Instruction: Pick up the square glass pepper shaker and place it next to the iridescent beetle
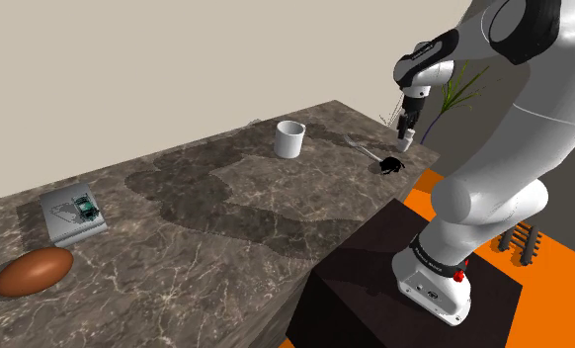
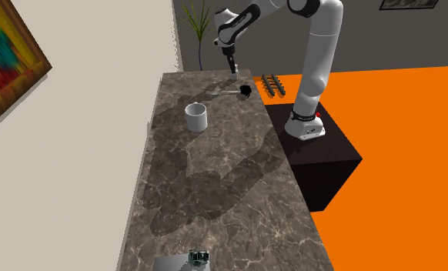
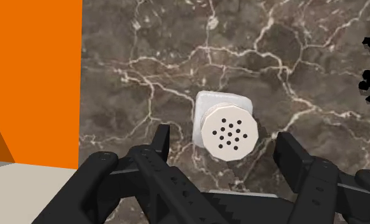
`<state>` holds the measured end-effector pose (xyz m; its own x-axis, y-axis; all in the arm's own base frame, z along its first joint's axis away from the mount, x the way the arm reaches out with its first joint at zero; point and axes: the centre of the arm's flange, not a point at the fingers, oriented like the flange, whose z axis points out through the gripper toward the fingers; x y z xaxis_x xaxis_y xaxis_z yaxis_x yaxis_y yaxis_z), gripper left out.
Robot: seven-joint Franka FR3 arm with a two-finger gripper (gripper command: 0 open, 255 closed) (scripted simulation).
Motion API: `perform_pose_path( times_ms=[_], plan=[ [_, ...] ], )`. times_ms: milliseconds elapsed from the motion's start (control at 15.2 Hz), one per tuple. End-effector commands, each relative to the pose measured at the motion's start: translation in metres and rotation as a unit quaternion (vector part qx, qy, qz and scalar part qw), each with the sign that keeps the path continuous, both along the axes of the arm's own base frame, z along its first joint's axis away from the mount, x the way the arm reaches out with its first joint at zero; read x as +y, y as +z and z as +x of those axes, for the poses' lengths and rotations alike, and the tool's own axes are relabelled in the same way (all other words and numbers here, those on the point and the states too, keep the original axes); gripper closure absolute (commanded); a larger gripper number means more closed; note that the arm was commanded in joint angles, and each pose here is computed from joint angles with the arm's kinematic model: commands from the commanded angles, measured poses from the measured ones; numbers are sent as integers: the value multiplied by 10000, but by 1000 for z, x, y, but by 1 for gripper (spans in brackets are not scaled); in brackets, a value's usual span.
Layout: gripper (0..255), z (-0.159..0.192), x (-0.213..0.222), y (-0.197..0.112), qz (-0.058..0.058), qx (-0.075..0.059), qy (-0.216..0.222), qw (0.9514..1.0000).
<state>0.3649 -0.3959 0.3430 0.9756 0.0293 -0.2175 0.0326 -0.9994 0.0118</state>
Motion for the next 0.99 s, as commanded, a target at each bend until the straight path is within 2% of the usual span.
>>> perform_pose_path(
  times_ms=[0,198,462,924],
  plan=[
    [0,0,0,0,0,0,0,10000],
    [0,0,0,0,0,0,0,10000],
    [0,11,1,49,0,0,0,10000],
    [0,11,1,49,0,0,0,10000]
  ],
)
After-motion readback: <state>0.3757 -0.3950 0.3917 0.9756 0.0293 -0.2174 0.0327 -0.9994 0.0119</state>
